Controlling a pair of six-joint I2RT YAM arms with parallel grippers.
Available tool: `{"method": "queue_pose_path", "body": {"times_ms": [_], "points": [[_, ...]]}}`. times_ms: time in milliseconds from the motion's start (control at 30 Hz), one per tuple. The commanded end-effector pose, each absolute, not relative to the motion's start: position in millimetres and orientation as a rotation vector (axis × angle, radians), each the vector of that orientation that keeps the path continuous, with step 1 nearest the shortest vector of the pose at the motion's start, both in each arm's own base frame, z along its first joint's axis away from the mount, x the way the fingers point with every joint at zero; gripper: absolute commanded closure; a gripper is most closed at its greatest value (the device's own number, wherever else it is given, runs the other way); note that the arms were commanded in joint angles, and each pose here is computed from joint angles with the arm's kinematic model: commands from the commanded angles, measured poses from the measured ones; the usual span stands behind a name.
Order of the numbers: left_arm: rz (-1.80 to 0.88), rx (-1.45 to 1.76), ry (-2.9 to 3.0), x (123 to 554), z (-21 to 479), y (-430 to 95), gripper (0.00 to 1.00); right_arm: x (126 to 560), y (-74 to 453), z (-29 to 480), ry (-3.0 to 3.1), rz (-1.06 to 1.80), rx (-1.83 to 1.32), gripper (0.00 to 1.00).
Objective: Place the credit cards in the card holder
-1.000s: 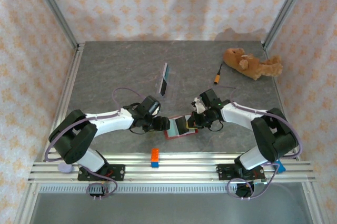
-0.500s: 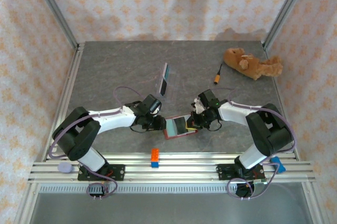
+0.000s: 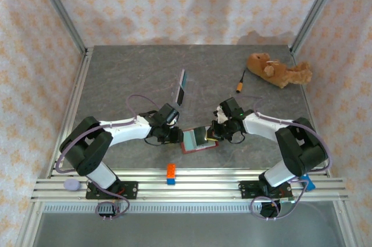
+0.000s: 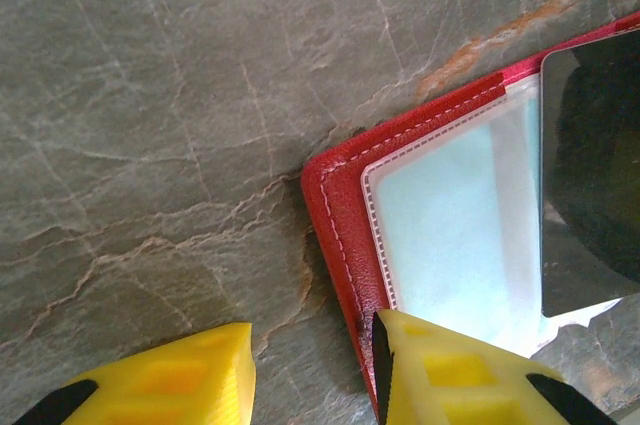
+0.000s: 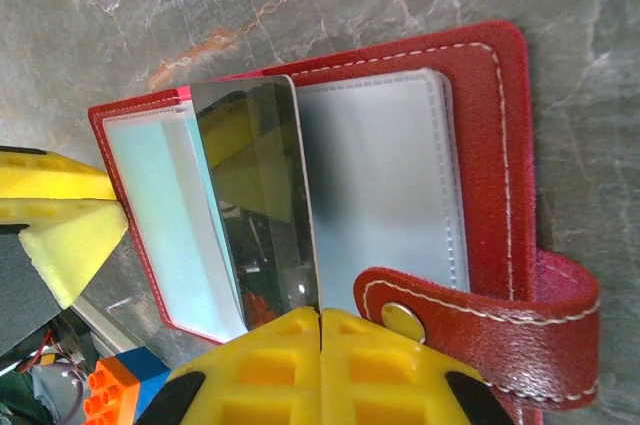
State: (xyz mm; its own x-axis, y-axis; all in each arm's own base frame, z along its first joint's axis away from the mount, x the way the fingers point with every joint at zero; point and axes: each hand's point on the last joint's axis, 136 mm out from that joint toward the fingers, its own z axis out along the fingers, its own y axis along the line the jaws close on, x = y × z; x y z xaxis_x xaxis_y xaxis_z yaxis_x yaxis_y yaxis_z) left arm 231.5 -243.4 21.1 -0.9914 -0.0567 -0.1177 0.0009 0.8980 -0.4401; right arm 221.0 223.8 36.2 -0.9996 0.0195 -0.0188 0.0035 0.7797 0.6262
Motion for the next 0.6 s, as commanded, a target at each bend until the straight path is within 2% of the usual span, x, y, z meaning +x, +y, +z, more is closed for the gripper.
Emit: {"method": "queue_pose_path", "body": {"times_ms": [0, 567], "points": [[-0.902, 0.061, 2.787, 255, 43, -288, 0.66, 222, 224, 34, 2.930, 1.029, 0.056, 1.00], [-0.898, 0.048, 2.784, 258, 43, -291, 0.70, 205, 232, 33, 2.942, 1.100, -0.028, 1.00]]}}
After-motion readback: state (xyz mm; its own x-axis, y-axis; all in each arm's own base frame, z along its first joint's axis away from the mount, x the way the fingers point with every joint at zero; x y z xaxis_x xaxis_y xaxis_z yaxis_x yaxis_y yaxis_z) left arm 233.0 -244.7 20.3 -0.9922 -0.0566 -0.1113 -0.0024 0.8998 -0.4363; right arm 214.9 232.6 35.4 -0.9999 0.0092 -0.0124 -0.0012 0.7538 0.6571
